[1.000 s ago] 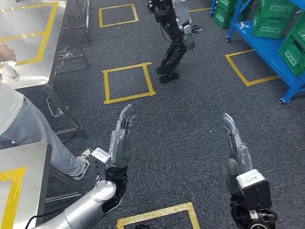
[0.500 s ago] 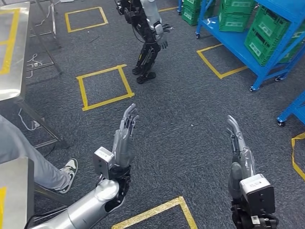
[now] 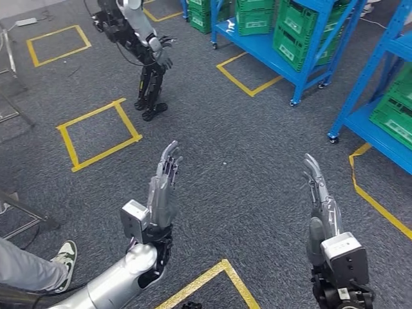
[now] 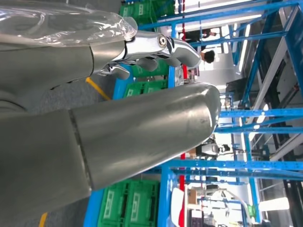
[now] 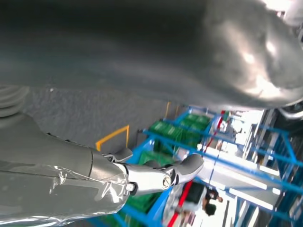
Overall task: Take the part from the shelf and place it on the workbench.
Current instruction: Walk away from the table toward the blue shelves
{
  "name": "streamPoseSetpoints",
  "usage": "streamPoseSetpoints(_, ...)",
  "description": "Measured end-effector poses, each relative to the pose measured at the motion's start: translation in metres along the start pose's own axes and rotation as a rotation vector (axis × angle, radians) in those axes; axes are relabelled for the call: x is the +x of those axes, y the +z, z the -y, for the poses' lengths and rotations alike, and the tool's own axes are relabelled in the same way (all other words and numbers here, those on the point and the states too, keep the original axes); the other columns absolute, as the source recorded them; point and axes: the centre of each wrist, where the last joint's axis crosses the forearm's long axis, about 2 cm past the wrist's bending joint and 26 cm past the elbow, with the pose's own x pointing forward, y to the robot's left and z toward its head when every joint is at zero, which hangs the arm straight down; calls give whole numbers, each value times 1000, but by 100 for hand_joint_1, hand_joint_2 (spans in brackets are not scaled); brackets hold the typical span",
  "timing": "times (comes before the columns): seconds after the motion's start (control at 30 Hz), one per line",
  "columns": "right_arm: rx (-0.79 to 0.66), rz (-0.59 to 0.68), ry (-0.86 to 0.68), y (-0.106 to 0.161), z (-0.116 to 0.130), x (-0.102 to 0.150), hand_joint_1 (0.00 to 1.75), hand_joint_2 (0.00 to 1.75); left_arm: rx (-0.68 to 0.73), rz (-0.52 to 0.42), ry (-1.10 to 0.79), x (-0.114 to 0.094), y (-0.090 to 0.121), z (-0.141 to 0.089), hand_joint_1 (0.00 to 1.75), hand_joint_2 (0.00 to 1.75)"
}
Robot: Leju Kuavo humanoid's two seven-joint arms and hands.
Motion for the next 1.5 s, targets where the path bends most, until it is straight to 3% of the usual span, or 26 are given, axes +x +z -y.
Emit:
streamPoseSetpoints(0.63, 70, 31, -14, -7, 1, -3, 0, 0, 19, -23, -17, -1, 5, -3, 0, 0)
streamPoseSetpoints(1.5, 39, 36, 38, -10, 2, -4, 0, 0, 6, -5, -15, 0, -2, -8, 0, 0)
